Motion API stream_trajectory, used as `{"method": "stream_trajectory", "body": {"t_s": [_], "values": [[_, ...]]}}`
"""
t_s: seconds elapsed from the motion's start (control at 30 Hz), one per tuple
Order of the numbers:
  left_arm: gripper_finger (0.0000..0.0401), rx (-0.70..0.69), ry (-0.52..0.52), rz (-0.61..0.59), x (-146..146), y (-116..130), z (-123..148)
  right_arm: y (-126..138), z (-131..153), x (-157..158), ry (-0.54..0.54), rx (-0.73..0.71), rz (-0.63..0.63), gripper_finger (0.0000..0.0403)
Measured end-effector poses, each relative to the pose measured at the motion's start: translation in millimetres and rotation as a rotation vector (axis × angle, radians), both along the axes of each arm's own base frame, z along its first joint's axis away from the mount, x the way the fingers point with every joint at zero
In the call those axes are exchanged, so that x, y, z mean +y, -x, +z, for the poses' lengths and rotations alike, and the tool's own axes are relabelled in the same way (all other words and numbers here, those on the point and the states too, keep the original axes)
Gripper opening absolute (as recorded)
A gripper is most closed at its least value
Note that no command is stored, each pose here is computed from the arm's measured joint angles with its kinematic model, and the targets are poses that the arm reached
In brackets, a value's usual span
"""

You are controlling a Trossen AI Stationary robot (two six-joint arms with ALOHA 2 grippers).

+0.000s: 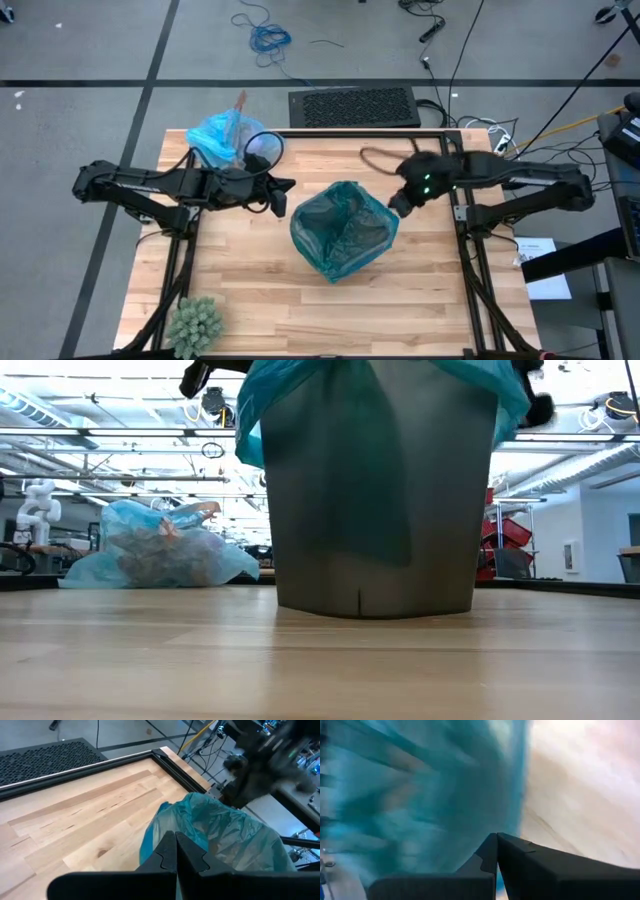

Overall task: Place trash/remove bag and relplace
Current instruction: Insert the blue trash bag into the black trash bin

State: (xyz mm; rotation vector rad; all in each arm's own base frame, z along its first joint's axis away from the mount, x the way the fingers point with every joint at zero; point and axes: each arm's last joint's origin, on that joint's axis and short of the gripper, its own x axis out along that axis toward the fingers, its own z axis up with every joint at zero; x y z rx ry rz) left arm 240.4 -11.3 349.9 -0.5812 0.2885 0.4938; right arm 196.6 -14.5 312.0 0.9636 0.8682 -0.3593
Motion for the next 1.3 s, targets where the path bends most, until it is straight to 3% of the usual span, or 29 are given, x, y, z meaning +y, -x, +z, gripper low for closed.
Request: {"method": "stream_trajectory", "body": {"t_s": [0.1, 0.23, 0.33, 0.6, 0.77, 1.07, 1.3], "values": [[0.0000, 0.001, 0.000, -0.005, -1.2, 0.1, -0.1, -2.7, 39.5, 2.2, 0.107, -0.111, 0.059, 0.0000], [0.0000, -0.008, 0.000, -0.011, -2.8, 2.6, 1.9, -21.1, 83.3, 12.4, 0.283, -0.280, 0.253, 0.0000], [0.0000, -0.037, -0.003, -0.005, -3.3, 9.1, 7.6, -44.9, 92.1, 16.2, 0.334, -0.259, 0.356, 0.0000], [0.0000, -0.075, -0.058, 0.039, -0.9, 25.1, 19.2, -117.0, 70.4, 23.5, 0.426, 0.008, 0.653, 0.0000], [0.0000, -0.092, -0.077, 0.060, 0.9, 33.0, 24.2, -144.2, 57.7, 29.8, 0.460, 0.115, 0.763, 0.0000], [0.0000, -0.036, -0.087, 0.064, 1.5, 36.3, 19.7, -151.8, 24.0, 32.4, 0.421, 0.410, 0.840, 0.0000], [0.0000, -0.028, -0.088, 0.064, 1.7, 37.7, 19.4, -148.4, 20.0, 32.6, 0.368, 0.478, 0.819, 0.0000]]}}
